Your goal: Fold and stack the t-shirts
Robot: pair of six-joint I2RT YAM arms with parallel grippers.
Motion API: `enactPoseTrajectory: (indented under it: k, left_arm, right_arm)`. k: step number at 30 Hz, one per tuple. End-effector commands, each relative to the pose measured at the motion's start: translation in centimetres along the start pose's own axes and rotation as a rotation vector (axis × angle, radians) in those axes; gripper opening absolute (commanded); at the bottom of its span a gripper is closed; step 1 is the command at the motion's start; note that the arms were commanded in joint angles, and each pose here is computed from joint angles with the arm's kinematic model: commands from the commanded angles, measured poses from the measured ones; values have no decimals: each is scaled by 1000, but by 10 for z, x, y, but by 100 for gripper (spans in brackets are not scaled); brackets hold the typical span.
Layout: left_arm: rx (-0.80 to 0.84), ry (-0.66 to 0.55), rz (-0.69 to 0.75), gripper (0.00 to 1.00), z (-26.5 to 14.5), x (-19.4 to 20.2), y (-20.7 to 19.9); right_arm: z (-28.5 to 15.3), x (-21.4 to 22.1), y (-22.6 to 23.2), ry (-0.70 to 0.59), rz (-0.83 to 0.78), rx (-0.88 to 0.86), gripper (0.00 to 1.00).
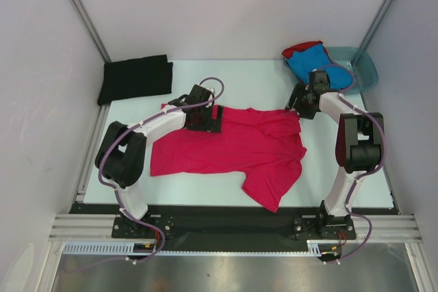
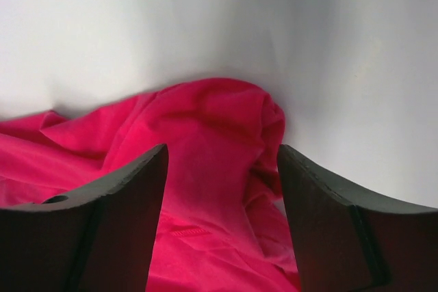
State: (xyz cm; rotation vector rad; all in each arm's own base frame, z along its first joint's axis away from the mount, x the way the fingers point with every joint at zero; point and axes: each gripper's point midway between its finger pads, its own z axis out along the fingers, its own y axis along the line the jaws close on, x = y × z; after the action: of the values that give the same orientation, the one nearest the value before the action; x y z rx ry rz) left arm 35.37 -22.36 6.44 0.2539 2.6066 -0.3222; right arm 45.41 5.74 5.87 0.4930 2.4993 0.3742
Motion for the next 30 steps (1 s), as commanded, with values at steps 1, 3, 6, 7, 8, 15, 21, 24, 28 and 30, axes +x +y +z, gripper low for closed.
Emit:
enactPoseTrajectory:
  k: [1, 3, 6, 7, 8, 15, 21, 24, 28, 30]
  left_arm:
    - [36, -49, 28, 100, -9, -18, -11]
    - [37, -51, 28, 100, -9, -18, -12]
    - [37, -51, 28, 100, -10, -18, -12]
    - [36, -49, 28, 100, -10, -18, -11]
    - [36, -50, 27, 100, -10, -18, -11]
    - [34, -34, 31, 100, -7, -14, -11]
    - [28, -26, 28, 100, -4, -13, -9]
    - [26, -27, 28, 100, -2, -15, -9]
    - [27, -22, 29, 100, 1, -15, -10]
    - [25, -23, 28, 100, 2, -15, -9]
  right_arm:
    - [-20, -12, -8, -62, -35, 68, 70]
    - [-18, -6, -6, -42, -32, 55, 70]
    - [-12, 3, -1, -6, -21, 7, 66]
    - [-10, 7, 2, 9, -15, -7, 65]
    - [-8, 9, 3, 18, -13, -16, 64]
    - [6, 19, 10, 75, 7, -74, 43]
    - [7, -2, 27, 34, -30, -120, 6]
    - [2, -25, 42, -26, -87, -151, 4]
    - [-4, -48, 63, -100, -169, -179, 7]
    - [-3, -56, 64, -131, -198, -156, 9]
